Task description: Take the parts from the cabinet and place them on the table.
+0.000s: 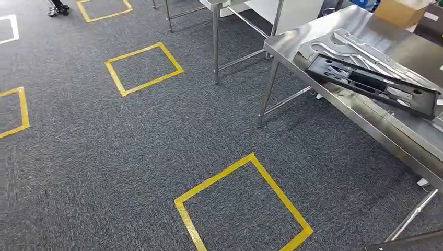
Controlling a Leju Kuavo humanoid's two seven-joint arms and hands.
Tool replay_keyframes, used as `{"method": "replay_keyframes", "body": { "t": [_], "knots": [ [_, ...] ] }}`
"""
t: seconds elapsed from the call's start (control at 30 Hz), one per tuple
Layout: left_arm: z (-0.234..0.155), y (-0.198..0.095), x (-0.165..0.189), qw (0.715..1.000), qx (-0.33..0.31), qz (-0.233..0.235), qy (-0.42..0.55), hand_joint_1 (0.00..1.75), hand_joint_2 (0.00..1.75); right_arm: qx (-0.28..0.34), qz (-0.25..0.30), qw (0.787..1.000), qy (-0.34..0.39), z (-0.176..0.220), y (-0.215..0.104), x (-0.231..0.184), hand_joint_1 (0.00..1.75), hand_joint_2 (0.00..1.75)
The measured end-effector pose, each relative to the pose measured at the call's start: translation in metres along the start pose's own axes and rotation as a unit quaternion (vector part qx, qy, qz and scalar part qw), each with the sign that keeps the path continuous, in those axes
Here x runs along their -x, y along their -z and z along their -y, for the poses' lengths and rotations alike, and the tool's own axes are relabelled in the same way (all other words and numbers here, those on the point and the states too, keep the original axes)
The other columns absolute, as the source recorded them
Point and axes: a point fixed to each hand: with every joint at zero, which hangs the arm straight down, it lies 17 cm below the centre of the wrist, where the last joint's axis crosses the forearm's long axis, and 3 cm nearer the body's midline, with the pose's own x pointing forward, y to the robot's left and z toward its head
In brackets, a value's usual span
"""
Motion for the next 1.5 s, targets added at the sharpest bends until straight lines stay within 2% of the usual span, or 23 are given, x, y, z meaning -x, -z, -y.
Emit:
{"method": "replay_keyframes", "body": {
  "t": [0.17,0.43,0.83,0.93,1.0,1.17,1.33,1.5],
  "knots": [
    [-0.008,0.001,0.003,1.000,-0.023,-0.009,0.007,0.00,0.00,-0.007,0.012,1.000,-0.005,-0.005,-0.001,-0.006,0.00,0.00],
    [-0.002,-0.001,0.011,0.999,-0.012,-0.031,0.001,0.00,0.00,-0.021,-0.002,1.000,-0.009,-0.014,-0.003,0.003,0.00,0.00],
    [0.015,-0.004,0.003,1.000,0.028,-0.013,-0.003,0.00,0.00,-0.016,0.000,1.000,-0.014,-0.009,-0.001,0.008,0.00,0.00],
    [-0.002,-0.008,0.026,0.993,-0.042,-0.073,-0.088,0.00,0.00,-0.007,-0.007,0.999,-0.032,-0.005,-0.001,0.012,0.00,0.00],
    [-0.007,-0.013,0.037,0.984,-0.068,-0.094,-0.138,0.00,0.00,0.006,-0.016,0.999,-0.034,0.002,0.001,0.017,0.00,0.00],
    [-0.010,-0.013,0.038,0.980,-0.081,-0.095,-0.156,0.00,0.00,0.012,-0.048,0.998,-0.024,0.010,0.002,0.037,0.00,0.00],
    [-0.004,-0.010,0.028,0.980,-0.055,-0.081,-0.171,0.00,0.00,0.002,-0.086,0.996,0.016,0.003,-0.001,0.059,0.00,0.00],
    [-0.012,-0.004,0.023,0.978,-0.056,-0.078,-0.186,0.00,0.00,-0.007,-0.050,0.998,0.044,-0.002,0.000,0.043,0.00,0.00]
  ]
}}
